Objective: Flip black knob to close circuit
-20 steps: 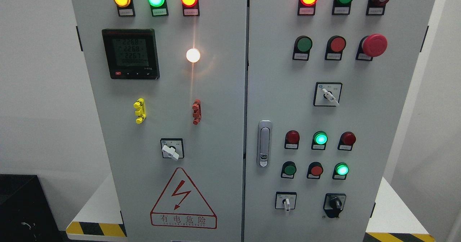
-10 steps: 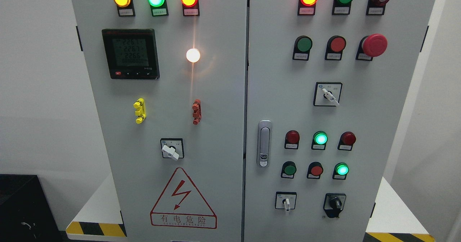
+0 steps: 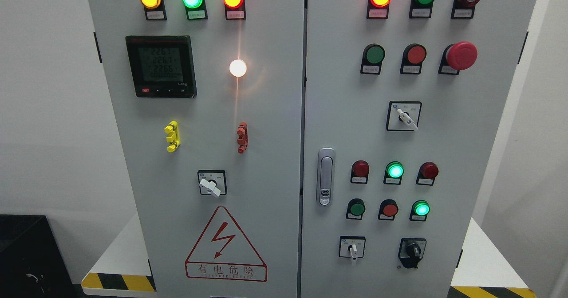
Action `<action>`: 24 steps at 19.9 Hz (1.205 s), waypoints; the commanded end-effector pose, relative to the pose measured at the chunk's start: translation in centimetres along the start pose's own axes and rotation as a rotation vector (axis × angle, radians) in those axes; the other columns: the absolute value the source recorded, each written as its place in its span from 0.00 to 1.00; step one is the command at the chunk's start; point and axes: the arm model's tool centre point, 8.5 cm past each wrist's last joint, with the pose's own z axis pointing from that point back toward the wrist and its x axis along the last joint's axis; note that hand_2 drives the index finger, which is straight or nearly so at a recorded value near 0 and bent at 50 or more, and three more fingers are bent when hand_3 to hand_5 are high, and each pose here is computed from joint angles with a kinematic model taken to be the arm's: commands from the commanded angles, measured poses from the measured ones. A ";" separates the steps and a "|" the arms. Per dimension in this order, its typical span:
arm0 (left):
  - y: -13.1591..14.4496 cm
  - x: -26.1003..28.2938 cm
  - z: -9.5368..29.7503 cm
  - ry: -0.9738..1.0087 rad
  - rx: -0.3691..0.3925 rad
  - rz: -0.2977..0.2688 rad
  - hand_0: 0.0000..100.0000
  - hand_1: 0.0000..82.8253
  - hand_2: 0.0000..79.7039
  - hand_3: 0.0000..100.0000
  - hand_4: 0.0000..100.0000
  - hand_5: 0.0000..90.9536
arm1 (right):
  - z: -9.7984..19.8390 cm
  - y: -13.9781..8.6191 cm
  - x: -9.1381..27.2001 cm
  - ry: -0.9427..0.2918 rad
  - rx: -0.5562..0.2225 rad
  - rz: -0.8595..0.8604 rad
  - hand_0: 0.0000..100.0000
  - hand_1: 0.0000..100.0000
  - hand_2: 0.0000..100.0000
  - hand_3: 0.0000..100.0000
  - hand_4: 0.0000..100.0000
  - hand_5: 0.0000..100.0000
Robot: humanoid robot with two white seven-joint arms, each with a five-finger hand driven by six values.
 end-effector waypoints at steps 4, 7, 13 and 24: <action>-0.2 -0.4 0.0 -0.006 -0.004 0.004 0.12 0.67 0.00 0.00 0.00 0.00 | -2.5 -2.9 1.0 -0.003 -0.078 -0.001 0.00 0.00 0.91 1.00 0.97 1.00; -0.2 -0.3 0.0 -0.008 -0.004 0.004 0.12 0.67 0.00 0.00 0.00 0.00 | -3.0 -3.1 1.2 -0.003 -0.070 0.006 0.00 0.00 0.91 1.00 0.97 1.00; -0.2 -0.4 0.0 -0.007 -0.004 0.003 0.12 0.67 0.00 0.00 0.00 0.00 | -4.9 -4.5 2.0 0.004 -0.089 0.000 0.00 0.00 0.91 1.00 0.96 1.00; -0.2 -0.4 0.0 -0.006 -0.004 0.004 0.12 0.67 0.00 0.00 0.00 0.00 | -6.2 -5.9 1.4 0.025 -0.115 -0.002 0.00 0.00 0.91 1.00 0.96 1.00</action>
